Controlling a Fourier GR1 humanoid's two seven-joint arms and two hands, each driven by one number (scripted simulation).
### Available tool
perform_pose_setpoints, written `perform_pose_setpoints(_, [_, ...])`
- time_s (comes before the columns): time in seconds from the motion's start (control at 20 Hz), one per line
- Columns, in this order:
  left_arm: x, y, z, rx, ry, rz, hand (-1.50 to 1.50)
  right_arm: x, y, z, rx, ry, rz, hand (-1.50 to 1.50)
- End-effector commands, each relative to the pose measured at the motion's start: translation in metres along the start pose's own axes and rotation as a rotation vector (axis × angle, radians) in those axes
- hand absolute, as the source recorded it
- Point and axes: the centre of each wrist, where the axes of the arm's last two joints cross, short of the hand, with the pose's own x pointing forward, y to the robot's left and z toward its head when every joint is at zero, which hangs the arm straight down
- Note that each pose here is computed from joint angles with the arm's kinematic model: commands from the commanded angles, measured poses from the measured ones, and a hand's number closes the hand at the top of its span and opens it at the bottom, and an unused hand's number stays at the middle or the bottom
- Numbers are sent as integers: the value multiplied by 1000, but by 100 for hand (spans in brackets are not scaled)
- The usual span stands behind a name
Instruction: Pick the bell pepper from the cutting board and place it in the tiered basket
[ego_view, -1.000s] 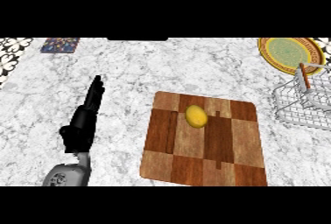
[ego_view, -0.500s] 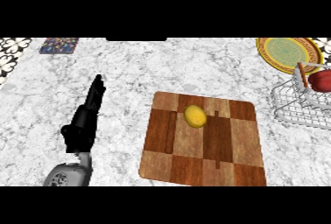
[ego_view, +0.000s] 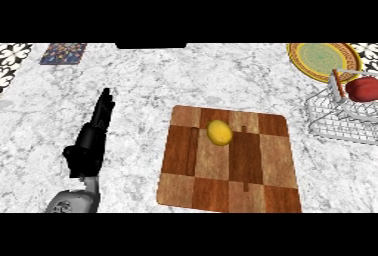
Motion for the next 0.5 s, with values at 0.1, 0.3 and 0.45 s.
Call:
perform_pose_setpoints(0.1, [-9,-3,0,32,7,-5,0,-61,-72,6,-44,43,-181,-150])
perform_pose_setpoints(0.3, [-3,13,-8,32,10,10,0,-118,-125,28,-52,16,-179,-150])
perform_pose_setpoints(0.45, [-10,0,3,30,6,3,0,-166,-152,38,-12,-4,-200,-150])
